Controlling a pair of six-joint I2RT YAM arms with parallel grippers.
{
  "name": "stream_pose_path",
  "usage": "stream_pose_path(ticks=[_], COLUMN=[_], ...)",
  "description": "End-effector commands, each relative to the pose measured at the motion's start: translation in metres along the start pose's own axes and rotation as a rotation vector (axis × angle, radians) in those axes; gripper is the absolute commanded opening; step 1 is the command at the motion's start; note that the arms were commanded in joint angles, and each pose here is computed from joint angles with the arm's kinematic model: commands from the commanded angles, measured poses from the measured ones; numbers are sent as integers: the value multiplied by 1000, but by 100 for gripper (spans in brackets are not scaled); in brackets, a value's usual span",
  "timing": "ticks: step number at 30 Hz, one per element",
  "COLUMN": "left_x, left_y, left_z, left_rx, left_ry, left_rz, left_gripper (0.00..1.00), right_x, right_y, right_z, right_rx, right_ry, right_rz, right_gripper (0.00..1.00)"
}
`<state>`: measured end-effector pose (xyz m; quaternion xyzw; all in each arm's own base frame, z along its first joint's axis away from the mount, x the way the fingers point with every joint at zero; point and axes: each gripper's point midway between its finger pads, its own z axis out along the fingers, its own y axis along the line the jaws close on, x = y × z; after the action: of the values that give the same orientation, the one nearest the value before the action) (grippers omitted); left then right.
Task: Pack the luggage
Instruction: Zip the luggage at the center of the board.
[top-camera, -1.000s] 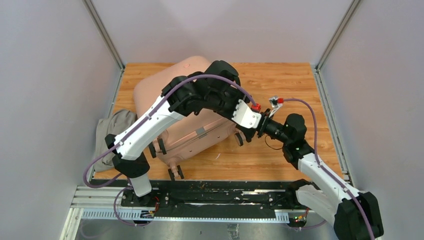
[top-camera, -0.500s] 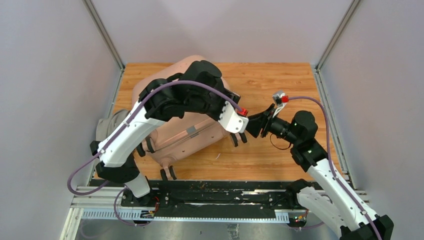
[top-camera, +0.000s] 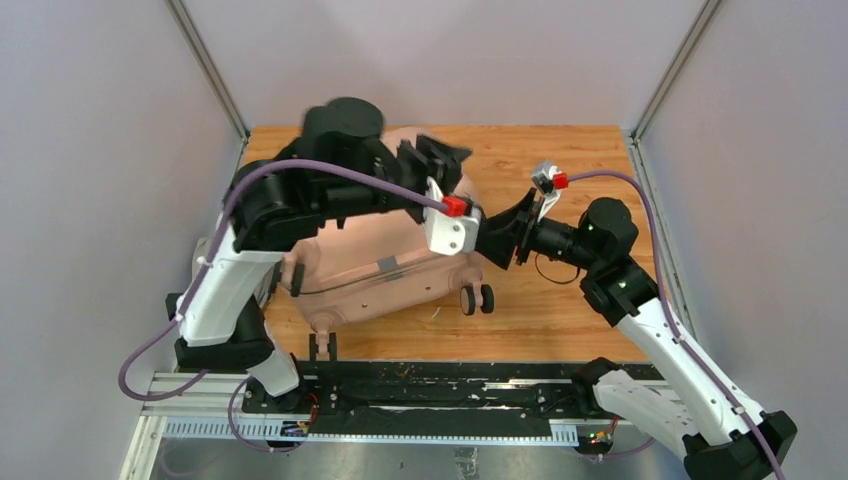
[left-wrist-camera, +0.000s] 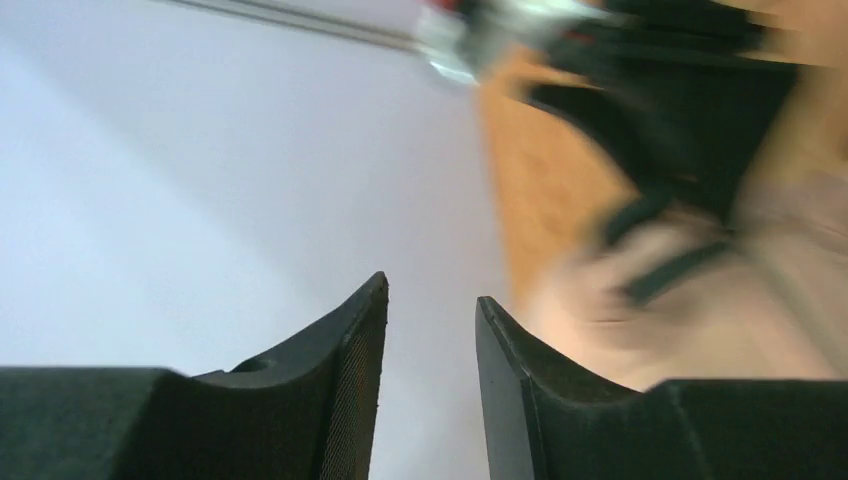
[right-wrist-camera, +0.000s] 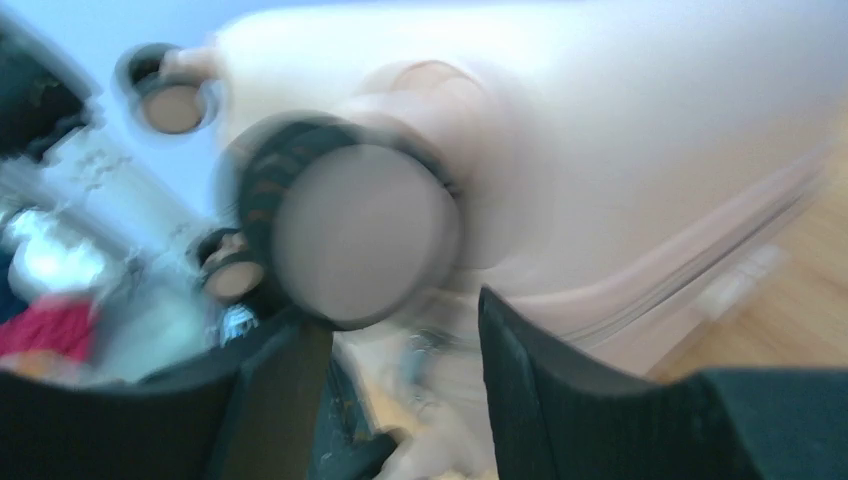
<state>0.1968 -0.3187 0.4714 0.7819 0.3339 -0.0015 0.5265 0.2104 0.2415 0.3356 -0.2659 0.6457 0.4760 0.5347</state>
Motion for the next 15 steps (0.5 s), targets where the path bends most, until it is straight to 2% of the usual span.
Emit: stream_pose_path(ticks=[1, 5, 9, 11, 15], left_x=[-66, -65, -53, -35, 27], left_y=[127, 127, 118, 102, 43], left_z=[-98, -99, -94, -82, -50], left_rx=[-572, -574, -554, -510, -343], left_ry=[-240, -238, -190, -135, 18], left_rz=[105, 96, 52, -31, -259], left_gripper=[0, 0, 0, 0, 0], right_x=[-12, -6, 15, 32, 68], right_y=[20, 20, -6, -20, -30], right_z=[0, 2, -8, -14, -20], right_rx=[-32, 11, 183, 256, 300], right_ry=[18, 57, 114, 139, 203], right_rz=[-63, -88, -67, -40, 52], right_gripper=[58, 62, 64, 64, 64])
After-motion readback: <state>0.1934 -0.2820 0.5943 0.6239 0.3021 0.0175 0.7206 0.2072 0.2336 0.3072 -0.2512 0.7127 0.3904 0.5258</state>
